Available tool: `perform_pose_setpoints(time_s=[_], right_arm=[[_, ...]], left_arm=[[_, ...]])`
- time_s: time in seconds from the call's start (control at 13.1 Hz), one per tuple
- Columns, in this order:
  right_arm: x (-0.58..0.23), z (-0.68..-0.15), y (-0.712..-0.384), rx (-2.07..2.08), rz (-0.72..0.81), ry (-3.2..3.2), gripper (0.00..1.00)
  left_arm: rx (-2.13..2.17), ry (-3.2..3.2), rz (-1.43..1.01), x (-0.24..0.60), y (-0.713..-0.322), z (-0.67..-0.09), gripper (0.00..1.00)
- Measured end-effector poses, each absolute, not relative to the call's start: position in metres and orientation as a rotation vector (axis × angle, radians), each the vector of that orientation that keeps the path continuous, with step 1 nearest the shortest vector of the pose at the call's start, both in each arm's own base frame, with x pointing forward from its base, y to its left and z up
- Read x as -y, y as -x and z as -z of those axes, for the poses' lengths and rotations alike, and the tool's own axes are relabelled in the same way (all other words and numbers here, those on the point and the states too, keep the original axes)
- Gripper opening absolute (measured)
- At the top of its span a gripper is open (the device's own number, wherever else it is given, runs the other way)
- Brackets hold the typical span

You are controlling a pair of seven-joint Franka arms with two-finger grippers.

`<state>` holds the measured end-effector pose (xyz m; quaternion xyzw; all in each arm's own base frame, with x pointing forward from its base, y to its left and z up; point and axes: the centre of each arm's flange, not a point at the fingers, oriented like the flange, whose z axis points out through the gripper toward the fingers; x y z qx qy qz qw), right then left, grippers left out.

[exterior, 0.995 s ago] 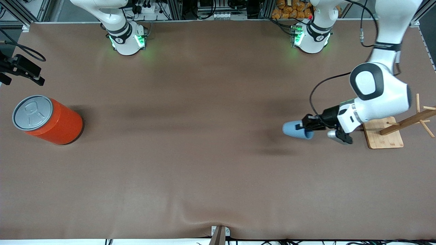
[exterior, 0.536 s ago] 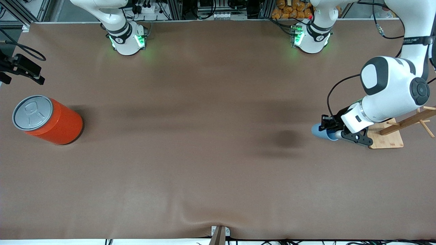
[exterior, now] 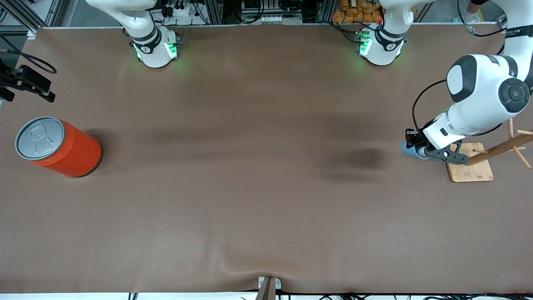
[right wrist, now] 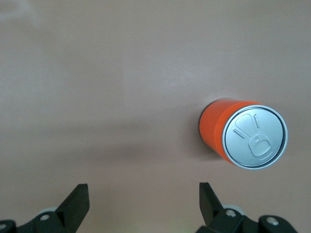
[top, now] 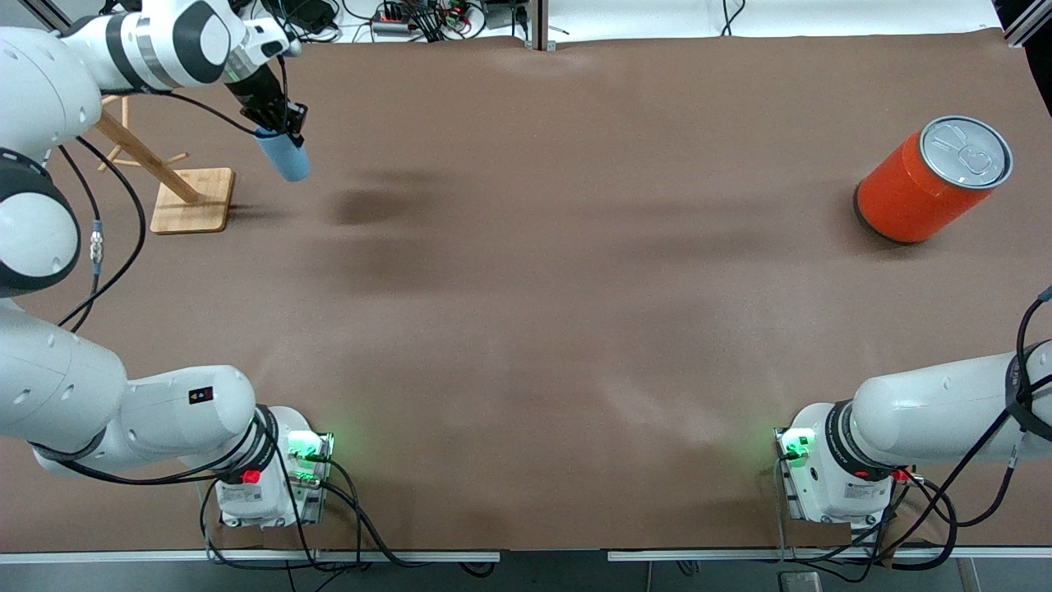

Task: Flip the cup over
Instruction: 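Lower the cup upright beside the wooden stand with the left gripper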

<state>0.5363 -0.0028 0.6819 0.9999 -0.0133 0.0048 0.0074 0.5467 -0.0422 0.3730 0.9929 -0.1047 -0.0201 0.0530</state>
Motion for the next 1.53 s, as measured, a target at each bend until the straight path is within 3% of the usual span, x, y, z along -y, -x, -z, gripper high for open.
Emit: perform_pose_setpoints(time_s=[0.69,1.23,1.45,1.53], right_arm=[[0.003,-0.681,-0.535,0.041,-0.002,-3.125,1.00],[0.003,-0.681,-0.535,0.041,0.002,-3.125,1.00],[0.004,-0.681,-0.535,0.042,0.003,-3.125,1.00],[0.004,-0.681,-0.535,0.042,0.004,-3.125,1.00]], left_arm=[[0.292,-3.051,-0.184,0.038,-0.513,-0.309,0.06],[0.351,-3.041,-0.224,0.046,-0.520,-0.252,0.06],[0.344,-3.041,-0.234,0.047,-0.523,-0.253,0.07],[0.344,-3.040,-0.241,0.047,-0.525,-0.254,0.13]])
